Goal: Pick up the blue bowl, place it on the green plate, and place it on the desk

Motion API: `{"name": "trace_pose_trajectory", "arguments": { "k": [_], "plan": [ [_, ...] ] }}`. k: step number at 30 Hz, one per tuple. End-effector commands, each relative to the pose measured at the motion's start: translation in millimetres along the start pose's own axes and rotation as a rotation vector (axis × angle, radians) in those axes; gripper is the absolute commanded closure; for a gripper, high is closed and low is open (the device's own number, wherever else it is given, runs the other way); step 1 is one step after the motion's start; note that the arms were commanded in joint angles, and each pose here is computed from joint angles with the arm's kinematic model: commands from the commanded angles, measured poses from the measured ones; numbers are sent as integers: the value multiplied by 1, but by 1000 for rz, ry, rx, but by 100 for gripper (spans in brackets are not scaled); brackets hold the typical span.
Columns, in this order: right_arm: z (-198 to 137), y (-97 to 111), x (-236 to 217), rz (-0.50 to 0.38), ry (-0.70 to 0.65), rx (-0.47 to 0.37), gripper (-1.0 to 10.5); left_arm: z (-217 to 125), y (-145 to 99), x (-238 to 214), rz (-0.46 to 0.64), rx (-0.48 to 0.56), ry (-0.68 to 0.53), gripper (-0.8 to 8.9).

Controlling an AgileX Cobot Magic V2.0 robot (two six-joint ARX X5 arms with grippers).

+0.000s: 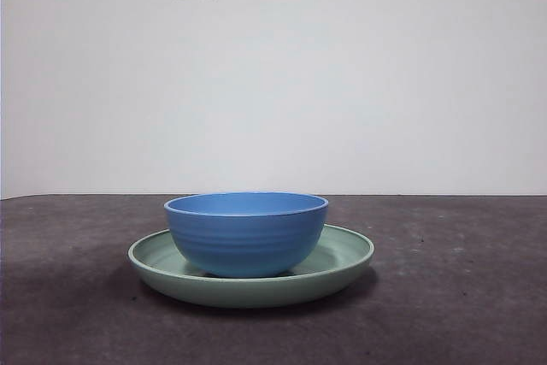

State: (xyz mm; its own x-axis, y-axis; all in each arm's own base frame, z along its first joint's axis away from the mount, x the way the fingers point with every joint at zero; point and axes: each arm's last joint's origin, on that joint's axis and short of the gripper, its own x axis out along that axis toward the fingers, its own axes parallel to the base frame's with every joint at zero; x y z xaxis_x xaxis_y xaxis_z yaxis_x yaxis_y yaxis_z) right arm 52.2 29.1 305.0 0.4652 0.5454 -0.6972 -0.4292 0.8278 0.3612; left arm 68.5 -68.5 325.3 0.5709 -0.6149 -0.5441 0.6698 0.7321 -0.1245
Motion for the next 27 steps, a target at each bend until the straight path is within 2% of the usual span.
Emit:
{"name": "trace_pose_trajectory", "arguments": {
  "k": [1,8,12,20,27],
  "plan": [
    [3,1,-1,8,-11,-1,906,3,-1,-1,-4,1,-12,782],
    [3,1,-1,8,-11,-1,906,1,-1,-1,-7,2,-32,782],
    [3,1,-1,8,-11,-1,906,1,7,-6,40,-42,-63,782],
    [3,1,-1,8,-11,-1,906,-5,36,-9,313,-192,-170,782],
    [3,1,-1,8,-11,-1,906,-48,67,22,497,-217,-403,782]
  ]
}}
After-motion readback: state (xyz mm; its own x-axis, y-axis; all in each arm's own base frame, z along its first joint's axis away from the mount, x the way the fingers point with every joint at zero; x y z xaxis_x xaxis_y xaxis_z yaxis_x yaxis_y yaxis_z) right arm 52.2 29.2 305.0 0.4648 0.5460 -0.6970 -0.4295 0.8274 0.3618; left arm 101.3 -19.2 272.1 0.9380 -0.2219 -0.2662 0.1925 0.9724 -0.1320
